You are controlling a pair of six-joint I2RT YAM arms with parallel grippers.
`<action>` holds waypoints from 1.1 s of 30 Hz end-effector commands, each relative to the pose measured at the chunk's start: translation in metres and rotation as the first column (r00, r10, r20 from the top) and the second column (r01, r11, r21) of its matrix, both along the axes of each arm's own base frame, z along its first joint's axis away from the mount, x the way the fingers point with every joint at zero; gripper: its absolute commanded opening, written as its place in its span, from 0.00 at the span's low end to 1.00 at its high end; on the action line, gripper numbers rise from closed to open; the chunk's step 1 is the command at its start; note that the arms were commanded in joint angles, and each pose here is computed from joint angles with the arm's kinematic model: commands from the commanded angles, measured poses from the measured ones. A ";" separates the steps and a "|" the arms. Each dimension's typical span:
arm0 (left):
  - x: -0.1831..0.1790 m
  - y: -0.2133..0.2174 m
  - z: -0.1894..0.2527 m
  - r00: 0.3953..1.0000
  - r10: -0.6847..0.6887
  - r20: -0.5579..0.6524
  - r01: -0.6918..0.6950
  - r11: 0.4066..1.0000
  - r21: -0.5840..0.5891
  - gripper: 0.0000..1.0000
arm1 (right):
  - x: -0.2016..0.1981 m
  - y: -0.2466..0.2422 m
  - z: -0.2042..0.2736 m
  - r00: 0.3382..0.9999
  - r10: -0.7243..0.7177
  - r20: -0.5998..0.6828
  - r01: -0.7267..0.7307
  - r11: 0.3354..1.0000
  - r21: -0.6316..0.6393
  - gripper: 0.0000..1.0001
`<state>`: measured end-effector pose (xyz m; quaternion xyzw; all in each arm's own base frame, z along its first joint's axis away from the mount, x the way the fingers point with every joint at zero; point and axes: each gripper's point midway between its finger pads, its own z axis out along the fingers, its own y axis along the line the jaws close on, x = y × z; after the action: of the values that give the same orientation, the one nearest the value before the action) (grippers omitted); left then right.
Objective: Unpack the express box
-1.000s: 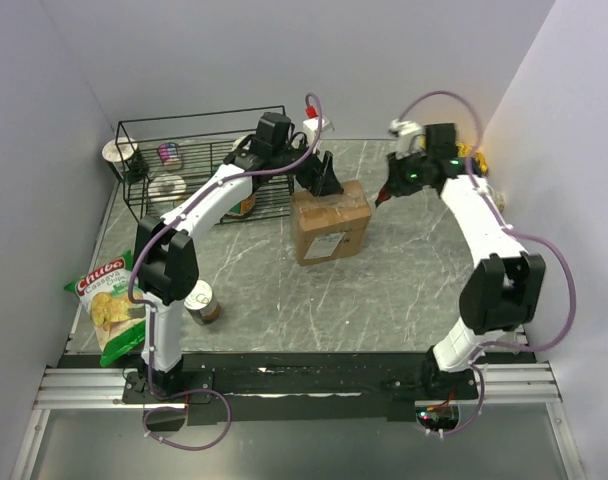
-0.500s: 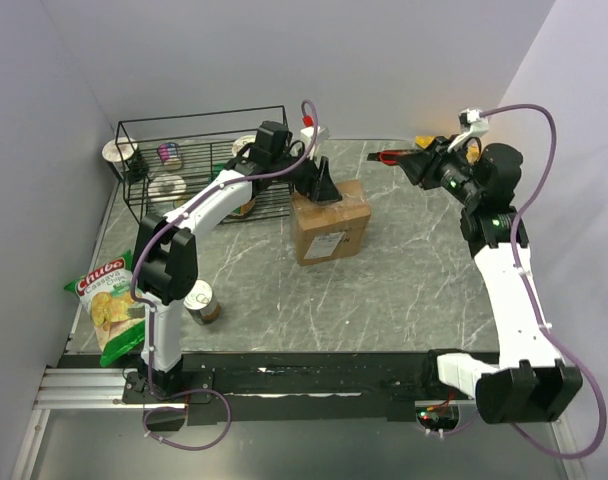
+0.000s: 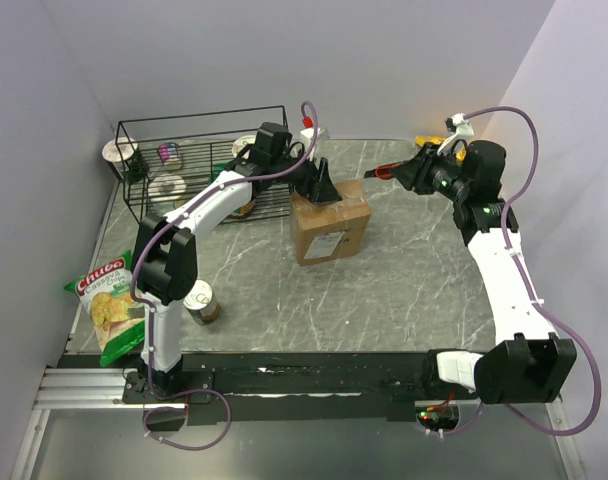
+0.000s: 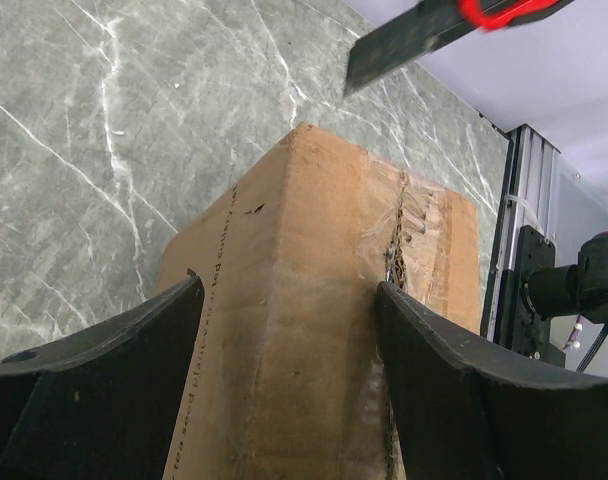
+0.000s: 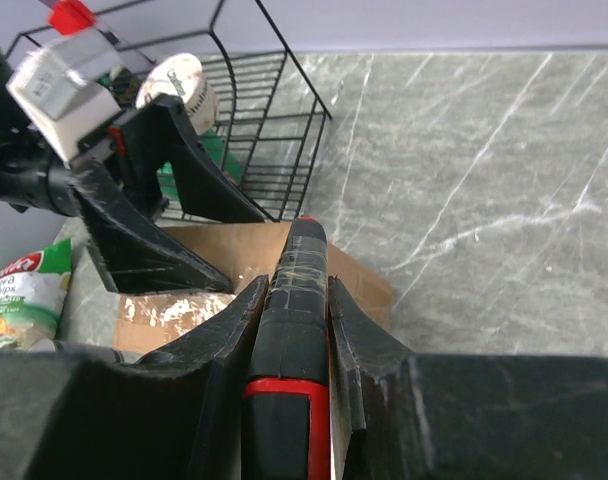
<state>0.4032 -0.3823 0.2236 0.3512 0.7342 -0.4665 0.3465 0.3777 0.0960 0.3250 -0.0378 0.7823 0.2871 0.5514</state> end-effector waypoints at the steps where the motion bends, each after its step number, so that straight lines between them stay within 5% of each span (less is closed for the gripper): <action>1: -0.006 0.009 -0.008 1.000 0.004 -0.016 -0.003 0.999 0.037 0.75 | 0.004 -0.001 0.016 0.999 -0.004 0.034 0.004 1.000 -0.004 0.00; 33: -0.003 0.006 -0.011 0.999 0.008 -0.033 -0.007 0.999 0.032 0.75 | -0.004 0.005 0.015 0.999 0.043 0.007 -0.043 0.999 0.005 0.00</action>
<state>0.4033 -0.3824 0.2238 0.3506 0.7342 -0.4668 0.3465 0.3753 0.0996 0.3085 -0.0348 0.8016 0.2976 0.5174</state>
